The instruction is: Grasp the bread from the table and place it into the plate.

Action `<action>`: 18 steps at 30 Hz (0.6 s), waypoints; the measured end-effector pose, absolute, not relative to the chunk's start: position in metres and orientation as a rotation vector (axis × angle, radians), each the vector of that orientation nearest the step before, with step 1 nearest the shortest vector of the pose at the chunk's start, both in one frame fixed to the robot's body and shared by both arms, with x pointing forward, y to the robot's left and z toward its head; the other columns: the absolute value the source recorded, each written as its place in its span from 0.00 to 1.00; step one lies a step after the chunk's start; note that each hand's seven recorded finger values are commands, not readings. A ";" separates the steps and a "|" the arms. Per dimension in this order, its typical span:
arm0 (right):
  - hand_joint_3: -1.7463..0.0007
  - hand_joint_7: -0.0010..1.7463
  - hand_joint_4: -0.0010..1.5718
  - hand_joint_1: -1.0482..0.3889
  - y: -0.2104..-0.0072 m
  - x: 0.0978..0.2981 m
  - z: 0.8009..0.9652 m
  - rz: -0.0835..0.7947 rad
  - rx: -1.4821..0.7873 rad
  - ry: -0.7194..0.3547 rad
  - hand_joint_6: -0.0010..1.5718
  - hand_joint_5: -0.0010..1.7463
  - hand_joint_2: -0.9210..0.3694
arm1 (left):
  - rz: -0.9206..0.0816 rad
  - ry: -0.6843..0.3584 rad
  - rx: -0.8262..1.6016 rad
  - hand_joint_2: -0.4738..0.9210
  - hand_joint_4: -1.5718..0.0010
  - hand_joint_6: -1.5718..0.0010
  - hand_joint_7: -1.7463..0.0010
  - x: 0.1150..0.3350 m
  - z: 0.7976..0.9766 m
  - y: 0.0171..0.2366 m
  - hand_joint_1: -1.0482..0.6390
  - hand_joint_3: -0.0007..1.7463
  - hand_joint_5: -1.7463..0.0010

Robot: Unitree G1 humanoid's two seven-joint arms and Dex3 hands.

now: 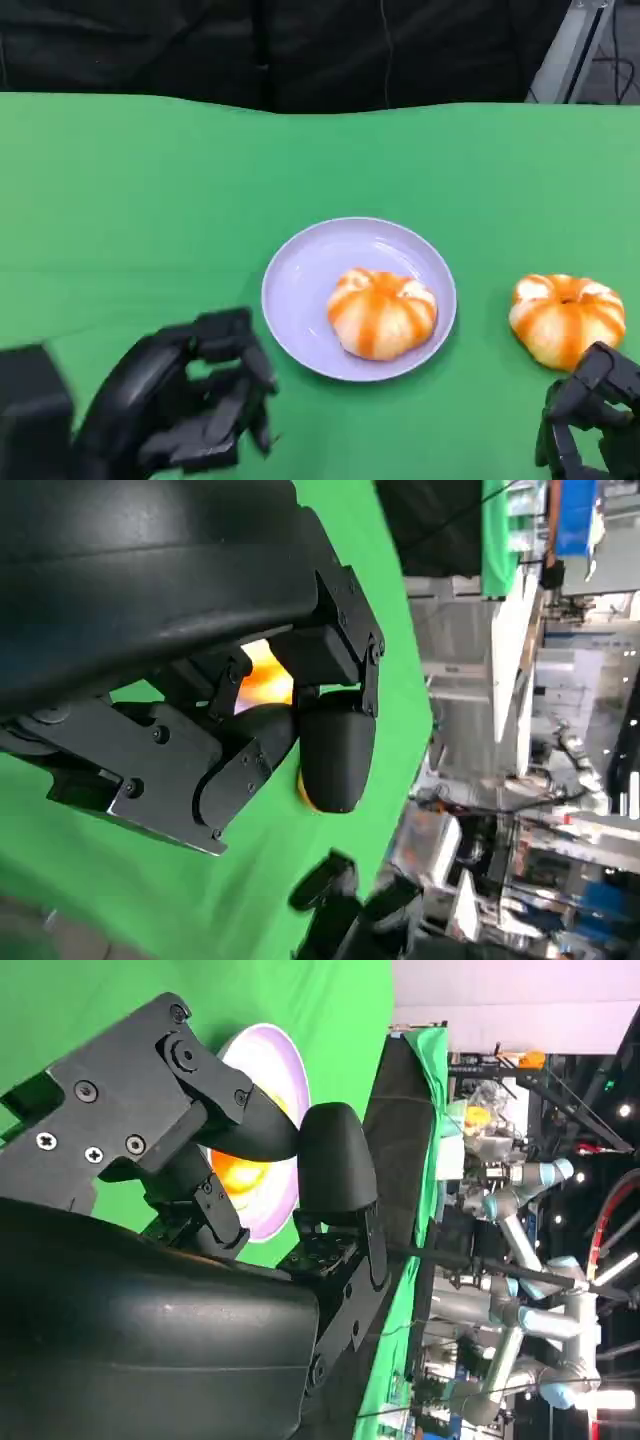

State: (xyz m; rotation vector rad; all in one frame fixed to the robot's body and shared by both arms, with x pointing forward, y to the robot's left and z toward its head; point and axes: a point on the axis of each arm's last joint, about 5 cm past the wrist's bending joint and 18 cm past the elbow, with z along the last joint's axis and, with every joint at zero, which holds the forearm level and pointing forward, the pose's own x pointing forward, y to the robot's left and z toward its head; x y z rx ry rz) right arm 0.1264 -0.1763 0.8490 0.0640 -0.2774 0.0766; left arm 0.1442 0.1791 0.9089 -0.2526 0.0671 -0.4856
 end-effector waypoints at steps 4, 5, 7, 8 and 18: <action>0.27 0.93 0.55 0.61 -0.177 0.126 0.849 0.073 0.060 -0.277 0.49 1.00 0.34 | -0.476 0.109 -0.311 0.76 0.44 0.50 0.07 0.129 0.902 0.197 0.54 0.67 0.00; 0.26 0.93 0.55 0.62 -0.177 0.126 0.849 0.074 0.060 -0.277 0.50 1.00 0.34 | -0.476 0.108 -0.317 0.80 0.45 0.50 0.08 0.128 0.902 0.198 0.54 0.61 0.00; 0.26 0.93 0.55 0.62 -0.177 0.127 0.849 0.074 0.059 -0.279 0.50 1.00 0.34 | -0.490 0.101 -0.371 0.82 0.46 0.50 0.09 0.125 0.896 0.205 0.54 0.57 0.00; 0.26 0.93 0.55 0.63 -0.178 0.126 0.849 0.071 0.058 -0.278 0.49 1.00 0.34 | -0.487 0.107 -0.404 0.83 0.46 0.49 0.09 0.121 0.891 0.211 0.53 0.54 0.00; 0.26 0.93 0.56 0.63 -0.182 0.128 0.848 0.066 0.044 -0.276 0.50 1.00 0.33 | -0.398 0.151 -0.483 0.85 0.47 0.47 0.14 0.098 0.856 0.242 0.50 0.48 0.00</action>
